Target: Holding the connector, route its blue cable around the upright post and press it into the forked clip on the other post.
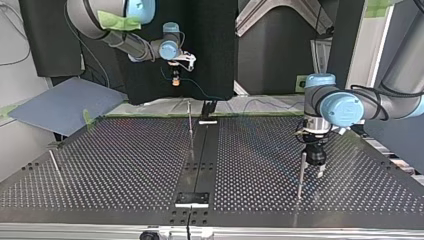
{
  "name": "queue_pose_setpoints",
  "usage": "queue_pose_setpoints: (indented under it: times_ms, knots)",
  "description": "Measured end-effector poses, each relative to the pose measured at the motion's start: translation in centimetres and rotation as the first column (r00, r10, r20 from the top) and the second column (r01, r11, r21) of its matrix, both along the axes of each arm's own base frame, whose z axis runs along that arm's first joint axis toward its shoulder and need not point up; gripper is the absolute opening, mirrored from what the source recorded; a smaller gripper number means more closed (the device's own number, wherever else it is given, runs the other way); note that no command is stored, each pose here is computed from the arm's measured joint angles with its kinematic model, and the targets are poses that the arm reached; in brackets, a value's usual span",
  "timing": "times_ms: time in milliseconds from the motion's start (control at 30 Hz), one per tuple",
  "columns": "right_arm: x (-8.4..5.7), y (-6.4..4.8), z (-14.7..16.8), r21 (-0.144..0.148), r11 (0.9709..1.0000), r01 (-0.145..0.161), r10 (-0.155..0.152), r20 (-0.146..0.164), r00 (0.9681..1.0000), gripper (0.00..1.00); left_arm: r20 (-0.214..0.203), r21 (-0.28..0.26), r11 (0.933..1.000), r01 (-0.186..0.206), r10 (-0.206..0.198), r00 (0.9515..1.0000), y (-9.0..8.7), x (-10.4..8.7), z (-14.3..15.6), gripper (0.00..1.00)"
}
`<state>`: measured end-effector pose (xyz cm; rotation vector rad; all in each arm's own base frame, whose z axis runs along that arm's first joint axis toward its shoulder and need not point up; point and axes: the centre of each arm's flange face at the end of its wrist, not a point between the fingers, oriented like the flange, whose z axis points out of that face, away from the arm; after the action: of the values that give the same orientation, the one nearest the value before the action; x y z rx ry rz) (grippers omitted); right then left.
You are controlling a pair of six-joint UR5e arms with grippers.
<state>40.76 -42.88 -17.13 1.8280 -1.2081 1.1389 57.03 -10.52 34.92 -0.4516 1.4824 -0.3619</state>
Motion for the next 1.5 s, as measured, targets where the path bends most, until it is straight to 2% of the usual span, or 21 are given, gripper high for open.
queue_pose_setpoints:
  times_ms: [233, 367, 600, 800, 1000, 1133, 1300, 1500]
  knots:
    - [-1.0, -0.2, 2.6, -0.034, 0.9990, 0.030, -0.029, 0.015, 0.9994, 0.00, -0.007, -0.002, 1.0000, -0.001, 0.001, 1.0000, 0.0, -0.1, -0.1, 1.00]
    - [-1.8, -0.1, 4.1, -0.049, 0.9974, 0.053, -0.052, 0.019, 0.9985, 0.00, -0.014, -0.002, 1.0000, -0.001, 0.001, 0.9999, 0.0, -0.1, -0.1, 1.00]
    - [-2.8, 0.3, 6.8, -0.080, 0.9945, 0.069, -0.066, 0.038, 0.9971, 0.00, -0.024, -0.002, 1.0000, 0.000, 0.000, 0.9997, -0.1, -0.3, -0.2, 1.00]
    - [-3.8, 0.5, 8.7, -0.101, 0.9911, 0.086, -0.080, 0.063, 0.9948, 0.00, -0.028, -0.002, 1.0000, 0.000, 0.000, 0.9996, -0.1, -0.3, -0.3, 1.00]
    - [-4.2, 0.7, 10.8, -0.114, 0.9895, 0.089, -0.081, 0.071, 0.9942, 0.00, -0.038, -0.002, 1.0000, 0.002, -0.002, 0.9993, -0.2, -0.4, -0.4, 1.00]
    - [-4.2, 0.5, 12.4, -0.137, 0.9868, 0.087, -0.076, 0.084, 0.9936, 0.00, -0.042, -0.003, 1.0000, -0.003, 0.002, 0.9991, -0.2, -0.5, -0.4, 1.00]
    - [-4.6, 0.9, 13.4, -0.157, 0.9837, 0.087, -0.072, 0.098, 0.9926, 0.00, -0.045, -0.003, 0.9999, -0.013, 0.013, 0.9989, -0.1, -0.5, -0.4, 1.00]
    - [-5.1, 0.6, 13.5, -0.162, 0.9839, 0.076, -0.059, 0.105, 0.9927, 0.00, -0.056, 0.000, 0.9997, -0.025, 0.025, 0.9981, 0.0, -0.6, -0.5, 1.00]
